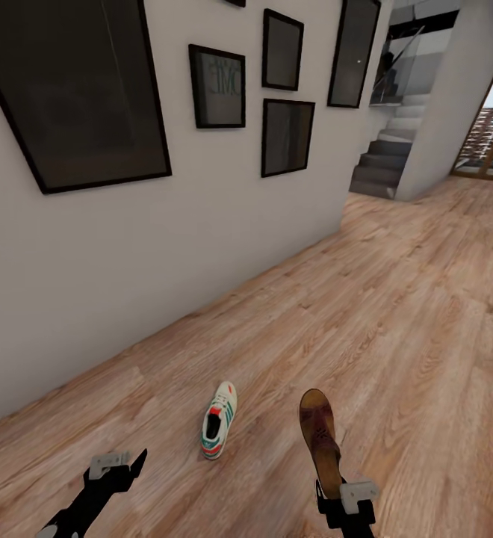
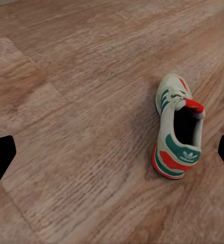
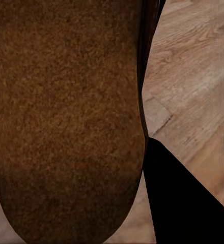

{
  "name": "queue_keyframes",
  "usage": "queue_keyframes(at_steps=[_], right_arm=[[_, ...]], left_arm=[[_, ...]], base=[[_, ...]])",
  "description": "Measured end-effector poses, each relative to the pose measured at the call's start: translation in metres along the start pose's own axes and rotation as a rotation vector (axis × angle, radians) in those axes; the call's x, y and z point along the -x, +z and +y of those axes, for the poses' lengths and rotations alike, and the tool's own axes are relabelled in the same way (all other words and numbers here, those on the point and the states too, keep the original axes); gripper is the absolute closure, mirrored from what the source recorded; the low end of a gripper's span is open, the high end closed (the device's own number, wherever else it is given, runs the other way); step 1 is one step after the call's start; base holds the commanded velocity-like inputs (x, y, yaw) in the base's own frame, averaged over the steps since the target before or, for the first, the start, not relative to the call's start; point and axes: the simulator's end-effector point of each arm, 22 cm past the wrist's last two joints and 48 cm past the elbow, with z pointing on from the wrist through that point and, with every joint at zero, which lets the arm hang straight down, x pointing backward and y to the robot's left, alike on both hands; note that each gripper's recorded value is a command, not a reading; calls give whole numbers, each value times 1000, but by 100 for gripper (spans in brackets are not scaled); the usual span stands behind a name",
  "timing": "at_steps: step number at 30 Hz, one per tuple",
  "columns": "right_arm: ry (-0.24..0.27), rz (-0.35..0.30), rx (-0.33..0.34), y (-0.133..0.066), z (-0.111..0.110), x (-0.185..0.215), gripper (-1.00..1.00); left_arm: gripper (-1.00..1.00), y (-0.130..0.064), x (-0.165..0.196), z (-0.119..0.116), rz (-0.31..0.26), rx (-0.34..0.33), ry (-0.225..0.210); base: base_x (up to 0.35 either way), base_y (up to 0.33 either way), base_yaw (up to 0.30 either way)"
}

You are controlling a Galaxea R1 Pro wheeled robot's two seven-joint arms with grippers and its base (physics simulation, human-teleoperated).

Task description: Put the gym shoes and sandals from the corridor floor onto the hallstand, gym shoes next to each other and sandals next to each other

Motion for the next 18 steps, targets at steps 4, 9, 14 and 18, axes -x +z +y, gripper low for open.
queue_keyframes(at_steps=[4, 9, 14, 18], right_arm=[[0, 0, 0, 0, 0, 0, 100], [0, 0, 0, 0, 0, 0, 100], [0, 0, 0, 0, 0, 0, 100], [0, 0, 0, 0, 0, 0, 100]], left_arm=[[-100, 0, 0, 0, 1, 1, 0], [-100, 0, 0, 1, 1, 5, 0], [-100, 0, -1, 0, 1, 7, -2], [-100, 0, 3, 10, -25, 60, 6]], base=[[0, 0, -270], [0, 0, -271], [0, 0, -271], [0, 0, -271]])
